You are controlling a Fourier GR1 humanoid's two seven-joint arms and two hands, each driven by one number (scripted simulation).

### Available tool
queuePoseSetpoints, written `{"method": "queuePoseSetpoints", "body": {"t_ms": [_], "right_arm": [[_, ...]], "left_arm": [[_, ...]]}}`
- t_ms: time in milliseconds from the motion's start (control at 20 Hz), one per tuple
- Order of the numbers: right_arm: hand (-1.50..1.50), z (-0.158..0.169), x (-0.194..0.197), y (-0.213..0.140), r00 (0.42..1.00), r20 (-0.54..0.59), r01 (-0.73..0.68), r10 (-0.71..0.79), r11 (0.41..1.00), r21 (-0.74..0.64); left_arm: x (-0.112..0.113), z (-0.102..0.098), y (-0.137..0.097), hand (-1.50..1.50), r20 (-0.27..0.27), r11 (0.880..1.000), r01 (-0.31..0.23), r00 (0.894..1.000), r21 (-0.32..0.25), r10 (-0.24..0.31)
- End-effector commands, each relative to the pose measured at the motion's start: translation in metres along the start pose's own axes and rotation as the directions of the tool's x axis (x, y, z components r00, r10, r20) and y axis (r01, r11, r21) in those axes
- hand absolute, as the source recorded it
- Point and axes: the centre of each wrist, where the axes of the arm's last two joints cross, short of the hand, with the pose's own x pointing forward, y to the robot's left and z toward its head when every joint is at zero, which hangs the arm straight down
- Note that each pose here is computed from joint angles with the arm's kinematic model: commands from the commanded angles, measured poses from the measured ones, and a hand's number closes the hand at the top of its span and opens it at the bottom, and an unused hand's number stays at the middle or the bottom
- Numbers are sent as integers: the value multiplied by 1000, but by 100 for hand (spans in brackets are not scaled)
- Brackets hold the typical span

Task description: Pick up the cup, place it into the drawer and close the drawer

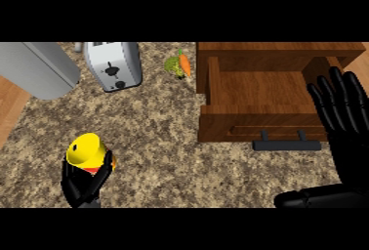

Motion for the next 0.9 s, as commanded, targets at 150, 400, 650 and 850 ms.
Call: {"method": "queuePoseSetpoints", "body": {"t_ms": [150,400,650,850], "right_arm": [[-150,4,3,-3,1000,0,-10,10,1000,-4],[-150,-3,1,-5,1000,15,-18,18,1000,3],[-150,-8,1,-2,1000,21,2,-2,1000,-3],[-150,6,8,-4,1000,-8,-10,10,1000,-25]], "left_arm": [[-1,-7,-10,150,109,999,40,993,-16,-38],[9,-41,-14,150,31,934,-15,999,-358,29],[14,-65,2,150,-3,847,-79,996,-525,91],[21,-64,-18,150,21,815,-120,987,-566,160]]}}
